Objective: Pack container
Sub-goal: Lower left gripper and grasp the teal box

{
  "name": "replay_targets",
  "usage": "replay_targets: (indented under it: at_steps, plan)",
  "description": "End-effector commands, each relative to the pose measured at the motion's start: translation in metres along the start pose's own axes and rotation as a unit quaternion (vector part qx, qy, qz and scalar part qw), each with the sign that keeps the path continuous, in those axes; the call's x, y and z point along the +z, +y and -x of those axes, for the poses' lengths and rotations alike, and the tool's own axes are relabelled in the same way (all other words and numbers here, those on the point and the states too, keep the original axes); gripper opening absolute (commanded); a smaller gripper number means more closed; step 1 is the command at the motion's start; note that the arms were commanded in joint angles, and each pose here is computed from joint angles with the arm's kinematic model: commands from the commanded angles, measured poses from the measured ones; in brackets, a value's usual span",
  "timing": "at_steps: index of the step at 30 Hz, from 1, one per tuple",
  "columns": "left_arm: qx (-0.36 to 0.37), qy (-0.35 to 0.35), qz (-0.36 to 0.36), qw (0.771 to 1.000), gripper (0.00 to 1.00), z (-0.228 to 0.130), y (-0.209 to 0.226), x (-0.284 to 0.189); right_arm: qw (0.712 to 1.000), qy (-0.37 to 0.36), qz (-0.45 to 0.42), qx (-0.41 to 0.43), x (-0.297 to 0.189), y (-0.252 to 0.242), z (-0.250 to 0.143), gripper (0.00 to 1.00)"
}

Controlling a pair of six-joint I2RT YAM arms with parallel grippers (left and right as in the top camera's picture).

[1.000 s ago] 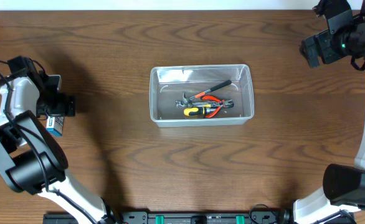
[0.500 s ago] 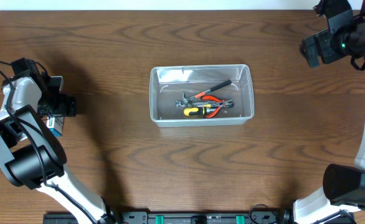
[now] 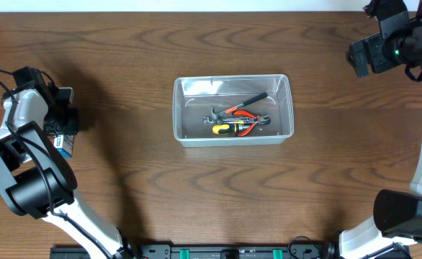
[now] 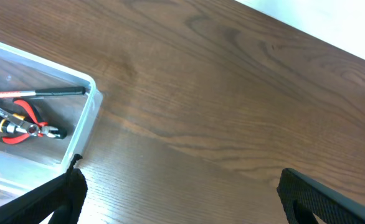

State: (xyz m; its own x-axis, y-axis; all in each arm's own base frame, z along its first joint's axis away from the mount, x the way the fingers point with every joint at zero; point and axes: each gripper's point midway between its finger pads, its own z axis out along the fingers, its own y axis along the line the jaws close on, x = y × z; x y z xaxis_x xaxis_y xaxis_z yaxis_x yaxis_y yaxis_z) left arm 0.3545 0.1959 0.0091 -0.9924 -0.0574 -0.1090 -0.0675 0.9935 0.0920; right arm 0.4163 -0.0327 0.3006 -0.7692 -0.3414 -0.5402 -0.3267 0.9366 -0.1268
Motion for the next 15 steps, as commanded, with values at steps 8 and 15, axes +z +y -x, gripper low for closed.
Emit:
replay_targets:
  at_steps: [8, 15]
  plan:
    - [-0.002, 0.004, -0.002, 1.0, 0.14, -0.003, 0.0007, 0.0013, 1.0, 0.006, -0.002, 0.015, 0.0024, -0.0035, -0.0039, 0.99]
    - [-0.001, 0.004, -0.003, 1.0, 0.06, -0.003, -0.0008, 0.0006, 1.0, 0.008, -0.001, 0.015, 0.0024, -0.003, -0.0048, 0.99]
